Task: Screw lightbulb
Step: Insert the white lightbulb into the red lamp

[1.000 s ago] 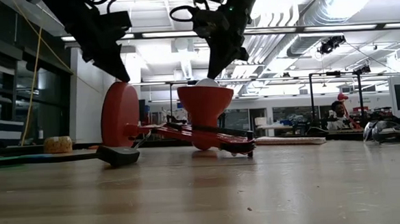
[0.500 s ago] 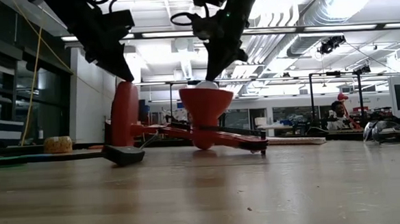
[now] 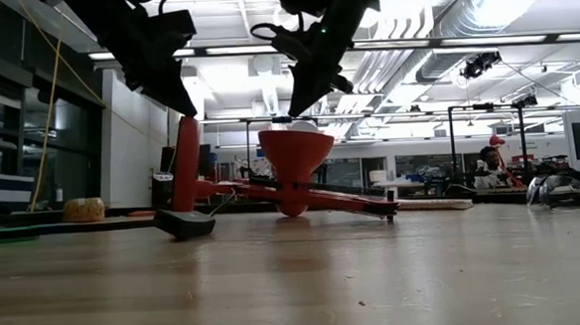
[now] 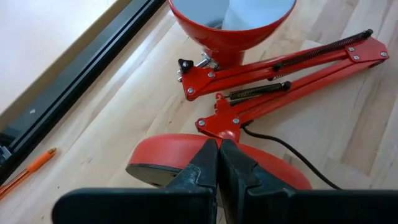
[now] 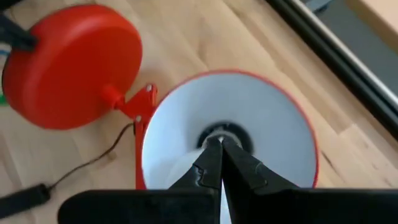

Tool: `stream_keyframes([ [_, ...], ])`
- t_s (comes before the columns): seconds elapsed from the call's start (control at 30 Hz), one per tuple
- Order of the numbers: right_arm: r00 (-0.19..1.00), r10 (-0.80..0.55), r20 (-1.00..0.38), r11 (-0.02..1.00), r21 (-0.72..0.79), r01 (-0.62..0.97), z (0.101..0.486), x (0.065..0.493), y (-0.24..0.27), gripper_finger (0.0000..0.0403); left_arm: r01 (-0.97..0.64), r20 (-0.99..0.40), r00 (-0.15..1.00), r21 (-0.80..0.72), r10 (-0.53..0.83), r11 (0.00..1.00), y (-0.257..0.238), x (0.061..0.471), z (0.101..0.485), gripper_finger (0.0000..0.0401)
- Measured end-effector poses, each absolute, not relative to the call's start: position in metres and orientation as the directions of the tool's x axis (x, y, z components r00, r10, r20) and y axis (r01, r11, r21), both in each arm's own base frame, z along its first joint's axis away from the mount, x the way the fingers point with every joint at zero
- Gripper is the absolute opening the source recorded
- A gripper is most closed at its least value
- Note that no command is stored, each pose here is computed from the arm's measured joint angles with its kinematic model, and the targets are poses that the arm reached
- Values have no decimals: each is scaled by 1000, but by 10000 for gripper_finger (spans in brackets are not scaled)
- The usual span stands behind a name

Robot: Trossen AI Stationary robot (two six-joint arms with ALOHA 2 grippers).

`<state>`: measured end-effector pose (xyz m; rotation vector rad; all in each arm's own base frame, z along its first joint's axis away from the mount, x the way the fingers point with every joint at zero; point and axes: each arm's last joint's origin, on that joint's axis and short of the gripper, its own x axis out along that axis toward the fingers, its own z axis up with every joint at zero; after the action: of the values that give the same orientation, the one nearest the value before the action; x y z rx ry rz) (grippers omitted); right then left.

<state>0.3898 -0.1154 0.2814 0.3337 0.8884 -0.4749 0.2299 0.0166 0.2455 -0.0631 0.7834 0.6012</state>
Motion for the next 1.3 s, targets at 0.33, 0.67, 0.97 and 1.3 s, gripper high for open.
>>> stream_keyframes([
  [0.33, 543, -79, -836, 900, 174, 399, 309, 359, -115, 0, -530, -678, 549, 169, 488, 831, 17, 230, 246, 0],
  [0.67, 493, -8, -870, 916, 191, 353, 284, 361, -103, 0, -498, -676, 552, 203, 489, 843, 17, 230, 246, 0],
  [0.97, 491, -27, -871, 916, 175, 361, 277, 366, -105, 0, -499, -675, 552, 204, 490, 842, 17, 231, 245, 0],
  [1.3, 449, -51, -892, 918, 135, 373, 268, 368, -106, 0, -483, -666, 565, 212, 487, 850, 17, 233, 246, 0],
])
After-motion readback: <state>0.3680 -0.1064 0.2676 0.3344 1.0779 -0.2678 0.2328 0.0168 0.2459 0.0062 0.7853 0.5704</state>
